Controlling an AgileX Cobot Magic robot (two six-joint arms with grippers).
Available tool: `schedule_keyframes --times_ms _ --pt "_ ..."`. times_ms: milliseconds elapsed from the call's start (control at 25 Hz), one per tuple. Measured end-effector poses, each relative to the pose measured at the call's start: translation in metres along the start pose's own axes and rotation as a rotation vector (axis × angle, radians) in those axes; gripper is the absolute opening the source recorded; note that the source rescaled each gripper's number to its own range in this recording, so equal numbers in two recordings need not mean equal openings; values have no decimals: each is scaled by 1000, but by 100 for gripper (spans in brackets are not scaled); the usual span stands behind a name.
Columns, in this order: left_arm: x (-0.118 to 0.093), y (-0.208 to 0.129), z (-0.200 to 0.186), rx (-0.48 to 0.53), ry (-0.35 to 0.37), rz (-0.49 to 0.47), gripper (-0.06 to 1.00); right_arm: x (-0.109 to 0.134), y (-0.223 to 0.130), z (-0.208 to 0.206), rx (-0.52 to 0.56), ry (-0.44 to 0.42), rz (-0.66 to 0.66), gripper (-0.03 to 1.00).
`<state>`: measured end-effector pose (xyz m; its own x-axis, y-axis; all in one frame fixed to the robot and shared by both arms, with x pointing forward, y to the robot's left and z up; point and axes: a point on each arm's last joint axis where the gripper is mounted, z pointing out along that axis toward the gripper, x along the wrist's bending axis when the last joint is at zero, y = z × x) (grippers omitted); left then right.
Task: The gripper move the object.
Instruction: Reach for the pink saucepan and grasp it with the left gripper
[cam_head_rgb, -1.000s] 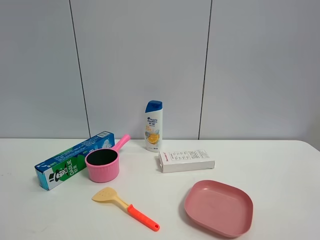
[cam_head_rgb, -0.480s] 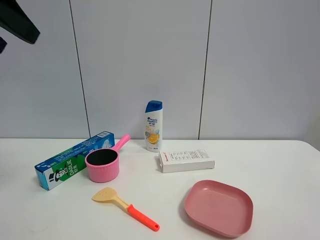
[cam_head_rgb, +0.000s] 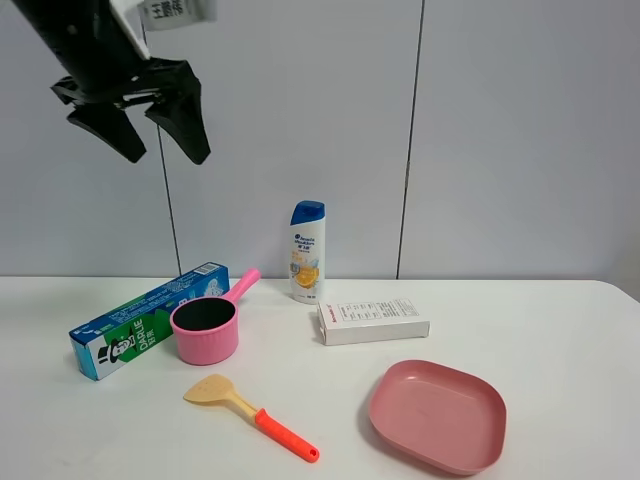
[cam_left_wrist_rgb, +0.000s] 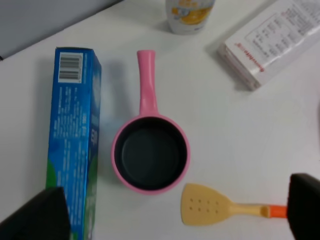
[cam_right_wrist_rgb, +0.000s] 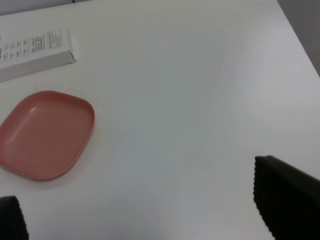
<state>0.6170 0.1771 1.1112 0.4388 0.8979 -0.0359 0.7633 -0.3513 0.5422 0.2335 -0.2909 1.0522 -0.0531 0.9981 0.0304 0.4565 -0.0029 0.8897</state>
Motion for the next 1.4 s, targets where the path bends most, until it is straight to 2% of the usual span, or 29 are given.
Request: schedule_keyframes --times_ms 280,360,560,680,1040,1400 --pt "-8 34 64 141 -6 46 100 0 0 0 0 0 0 100" --pt "-10 39 83 154 -12 53 100 0 0 0 0 0 0 100" --pt "-7 33 140 232 -18 62 100 0 0 0 0 0 0 100" --pt "-6 25 162 275 -21 66 100 0 0 0 0 0 0 100" --pt "-6 15 185 322 -33 83 100 0 0 0 0 0 0 100" --pt "-5 14 192 309 -41 134 100 0 0 0 0 0 0 100"
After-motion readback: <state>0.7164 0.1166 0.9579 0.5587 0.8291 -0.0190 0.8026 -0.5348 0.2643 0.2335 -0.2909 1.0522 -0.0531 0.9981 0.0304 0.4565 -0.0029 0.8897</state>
